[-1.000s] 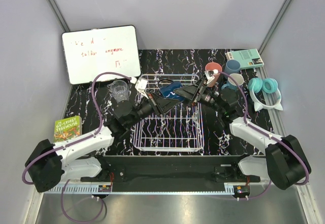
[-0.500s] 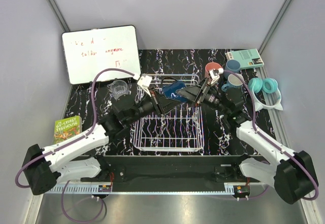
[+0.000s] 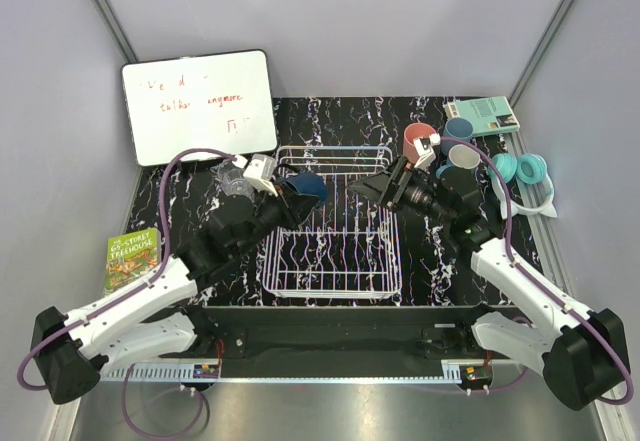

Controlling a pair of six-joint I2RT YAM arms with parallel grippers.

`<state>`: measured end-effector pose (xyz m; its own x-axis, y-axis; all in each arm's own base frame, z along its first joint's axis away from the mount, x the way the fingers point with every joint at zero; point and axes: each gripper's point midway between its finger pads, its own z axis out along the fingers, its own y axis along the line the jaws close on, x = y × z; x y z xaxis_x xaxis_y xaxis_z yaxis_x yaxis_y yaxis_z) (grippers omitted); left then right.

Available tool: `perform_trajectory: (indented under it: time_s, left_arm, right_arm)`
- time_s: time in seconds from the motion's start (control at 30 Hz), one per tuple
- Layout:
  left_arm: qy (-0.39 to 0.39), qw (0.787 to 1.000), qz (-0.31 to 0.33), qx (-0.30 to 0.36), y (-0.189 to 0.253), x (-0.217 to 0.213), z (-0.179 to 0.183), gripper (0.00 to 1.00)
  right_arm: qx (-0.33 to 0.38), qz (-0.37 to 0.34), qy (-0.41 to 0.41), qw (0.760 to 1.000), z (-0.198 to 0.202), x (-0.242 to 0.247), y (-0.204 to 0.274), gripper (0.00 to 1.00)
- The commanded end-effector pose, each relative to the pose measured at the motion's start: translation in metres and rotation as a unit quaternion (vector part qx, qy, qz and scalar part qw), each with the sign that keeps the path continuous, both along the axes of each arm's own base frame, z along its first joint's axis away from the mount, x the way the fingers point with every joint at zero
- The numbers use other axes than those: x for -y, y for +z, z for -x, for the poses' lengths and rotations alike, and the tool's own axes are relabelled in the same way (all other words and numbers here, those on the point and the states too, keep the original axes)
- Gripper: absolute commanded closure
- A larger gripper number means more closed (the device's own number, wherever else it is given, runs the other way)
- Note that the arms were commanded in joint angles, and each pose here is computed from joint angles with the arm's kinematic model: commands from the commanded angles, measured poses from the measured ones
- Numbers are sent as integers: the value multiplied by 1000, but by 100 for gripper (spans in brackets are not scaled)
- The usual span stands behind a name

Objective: Unload the cups from the dish rack

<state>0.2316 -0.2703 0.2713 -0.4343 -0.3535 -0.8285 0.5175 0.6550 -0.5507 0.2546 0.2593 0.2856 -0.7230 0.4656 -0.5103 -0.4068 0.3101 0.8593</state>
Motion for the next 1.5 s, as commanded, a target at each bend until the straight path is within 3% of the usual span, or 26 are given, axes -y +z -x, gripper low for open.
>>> perform_trajectory:
  time_s: [0.0,0.23,0.43,0.73,0.9,1.2,1.47]
  left_arm:
    - [39,996,44,71,53,-11,-10,100]
    - [61,996,-2,61,56,-16,-18,100]
    - [125,985,-102,54,60,-52,-26,100]
    - [193,949,-251,7,53,-106,-23,100]
    - [210,914,-341,-59,17,-129,-15,100]
    - [220,895,-339,-186,-59,-160,-31,100]
    - [239,885,-316,-243,-80,-175,-59,100]
  right_arm:
    - [21,12,-17,1000,-6,4,0,6]
    - [29,34,-33,998,-7,11,-3,6]
    - [28,73,-67,995,-10,23,-9,6]
    - [-1,138,-121,983,-17,45,-34,7]
    - [-9,168,-137,976,-17,54,-41,8]
    - [-7,175,-137,975,-13,57,-44,8]
    - [-4,175,-133,975,-14,56,-45,8]
